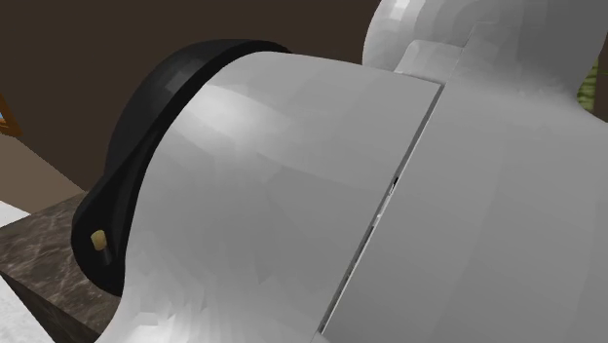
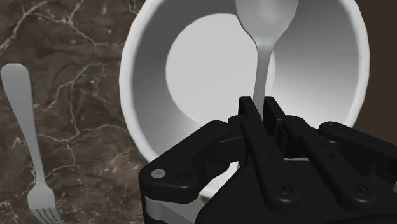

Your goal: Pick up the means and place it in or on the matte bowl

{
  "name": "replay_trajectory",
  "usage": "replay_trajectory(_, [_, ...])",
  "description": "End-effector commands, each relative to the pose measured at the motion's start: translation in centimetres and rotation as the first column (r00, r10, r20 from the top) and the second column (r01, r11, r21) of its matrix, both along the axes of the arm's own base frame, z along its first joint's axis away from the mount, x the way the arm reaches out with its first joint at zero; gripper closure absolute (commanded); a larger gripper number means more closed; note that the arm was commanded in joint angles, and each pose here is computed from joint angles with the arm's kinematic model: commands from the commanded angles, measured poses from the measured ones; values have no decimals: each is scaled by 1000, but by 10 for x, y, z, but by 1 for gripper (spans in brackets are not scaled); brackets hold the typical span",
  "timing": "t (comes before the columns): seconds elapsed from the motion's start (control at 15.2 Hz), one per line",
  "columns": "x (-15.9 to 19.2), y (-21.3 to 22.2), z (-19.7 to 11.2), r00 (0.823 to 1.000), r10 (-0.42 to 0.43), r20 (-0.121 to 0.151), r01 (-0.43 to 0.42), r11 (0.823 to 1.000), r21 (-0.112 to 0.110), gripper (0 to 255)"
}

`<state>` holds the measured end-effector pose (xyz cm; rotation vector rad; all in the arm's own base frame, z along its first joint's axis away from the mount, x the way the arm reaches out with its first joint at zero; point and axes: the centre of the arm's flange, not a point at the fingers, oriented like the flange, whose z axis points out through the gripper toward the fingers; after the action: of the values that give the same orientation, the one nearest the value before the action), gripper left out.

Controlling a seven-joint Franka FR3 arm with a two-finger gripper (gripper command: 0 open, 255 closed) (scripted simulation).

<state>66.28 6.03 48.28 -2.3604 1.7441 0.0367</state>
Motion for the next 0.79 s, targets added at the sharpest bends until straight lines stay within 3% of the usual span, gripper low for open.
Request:
replay_trajectory(0.0, [0,0,0,1000,0,0,0,1000,0,0])
replay_trajectory(0.33, [0,0,0,1000,0,0,0,1000,0,0])
replay_trajectory(0.59, [-5,-9,49,1000,0,0,0,1000,0,0])
replay_trajectory(0.73, [-5,-9,49,1000,0,0,0,1000,0,0])
